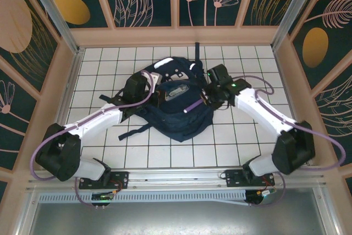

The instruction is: Pack books, pencil case, and school supplies into a backpack

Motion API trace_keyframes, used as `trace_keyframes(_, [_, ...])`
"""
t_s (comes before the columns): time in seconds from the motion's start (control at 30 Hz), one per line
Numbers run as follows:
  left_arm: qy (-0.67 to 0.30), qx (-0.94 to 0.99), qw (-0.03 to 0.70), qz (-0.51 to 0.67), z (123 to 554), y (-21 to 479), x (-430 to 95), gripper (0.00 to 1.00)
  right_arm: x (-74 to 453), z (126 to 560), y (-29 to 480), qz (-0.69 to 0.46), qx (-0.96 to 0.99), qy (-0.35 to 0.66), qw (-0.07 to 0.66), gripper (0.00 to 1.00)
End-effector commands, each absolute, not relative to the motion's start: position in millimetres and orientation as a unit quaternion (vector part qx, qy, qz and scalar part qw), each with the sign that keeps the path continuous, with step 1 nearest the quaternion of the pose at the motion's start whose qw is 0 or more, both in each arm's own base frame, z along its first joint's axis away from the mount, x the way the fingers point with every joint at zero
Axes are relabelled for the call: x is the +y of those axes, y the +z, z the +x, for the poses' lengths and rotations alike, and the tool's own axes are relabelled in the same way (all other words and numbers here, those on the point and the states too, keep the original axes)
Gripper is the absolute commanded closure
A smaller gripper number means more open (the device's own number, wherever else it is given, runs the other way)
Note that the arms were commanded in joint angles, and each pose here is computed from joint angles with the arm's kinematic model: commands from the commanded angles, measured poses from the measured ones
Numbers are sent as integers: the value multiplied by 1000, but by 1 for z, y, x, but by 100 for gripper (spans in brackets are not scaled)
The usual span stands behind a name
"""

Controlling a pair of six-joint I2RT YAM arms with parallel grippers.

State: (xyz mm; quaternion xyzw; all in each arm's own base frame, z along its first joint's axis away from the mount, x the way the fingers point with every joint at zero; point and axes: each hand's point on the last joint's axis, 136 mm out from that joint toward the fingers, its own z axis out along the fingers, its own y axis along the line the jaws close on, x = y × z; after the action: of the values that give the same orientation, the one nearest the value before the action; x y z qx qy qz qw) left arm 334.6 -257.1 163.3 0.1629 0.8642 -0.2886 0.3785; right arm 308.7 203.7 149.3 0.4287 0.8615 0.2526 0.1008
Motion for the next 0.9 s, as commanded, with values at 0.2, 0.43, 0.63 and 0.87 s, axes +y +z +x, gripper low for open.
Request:
trace_keyframes(0.2, [-350, 832, 401, 154, 339, 203, -275, 99, 254, 340, 135, 427, 858, 276, 76, 63])
trace_keyframes(0.43, [-358, 833, 395, 150, 336, 197, -275, 98, 223, 313, 136, 407, 867, 273, 96, 44])
trace_keyframes(0.63, [-386, 805, 377, 248, 312, 196, -296, 82, 209, 298, 165, 259, 894, 311, 193, 44])
trace_keyframes(0.87, [-380, 727, 341, 459, 261, 219, -320, 48, 197, 282, 157, 142, 905, 334, 222, 33])
